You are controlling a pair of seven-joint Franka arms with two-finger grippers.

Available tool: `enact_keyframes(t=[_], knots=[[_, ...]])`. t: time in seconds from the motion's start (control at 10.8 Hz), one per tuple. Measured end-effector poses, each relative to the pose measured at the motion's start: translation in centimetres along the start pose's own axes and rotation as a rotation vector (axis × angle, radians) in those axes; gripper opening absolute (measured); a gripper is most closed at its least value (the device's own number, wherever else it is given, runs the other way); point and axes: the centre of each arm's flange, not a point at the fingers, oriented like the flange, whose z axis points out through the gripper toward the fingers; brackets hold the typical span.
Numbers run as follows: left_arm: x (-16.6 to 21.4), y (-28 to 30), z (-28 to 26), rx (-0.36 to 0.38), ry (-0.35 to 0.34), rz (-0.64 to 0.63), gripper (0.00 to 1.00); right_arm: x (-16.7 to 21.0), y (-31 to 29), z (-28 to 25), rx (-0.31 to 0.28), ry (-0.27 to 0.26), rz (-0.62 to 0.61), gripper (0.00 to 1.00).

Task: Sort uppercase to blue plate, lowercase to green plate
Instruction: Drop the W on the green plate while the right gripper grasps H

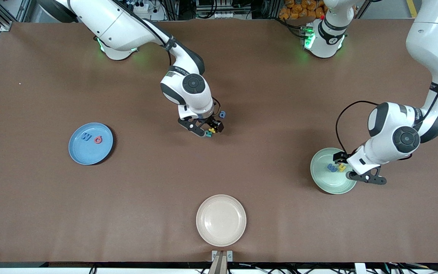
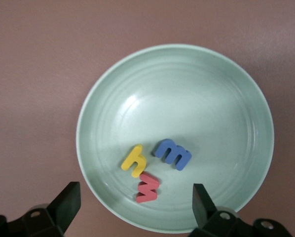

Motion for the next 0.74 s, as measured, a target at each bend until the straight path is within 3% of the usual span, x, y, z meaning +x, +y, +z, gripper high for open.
enact_keyframes(t=[0.74], knots=[[0.2, 2.0, -3.6, -0.006, 0.001, 0.01, 1.0, -0.9, -0.3, 2.3, 0.002, 0.015, -0.019, 0.87]])
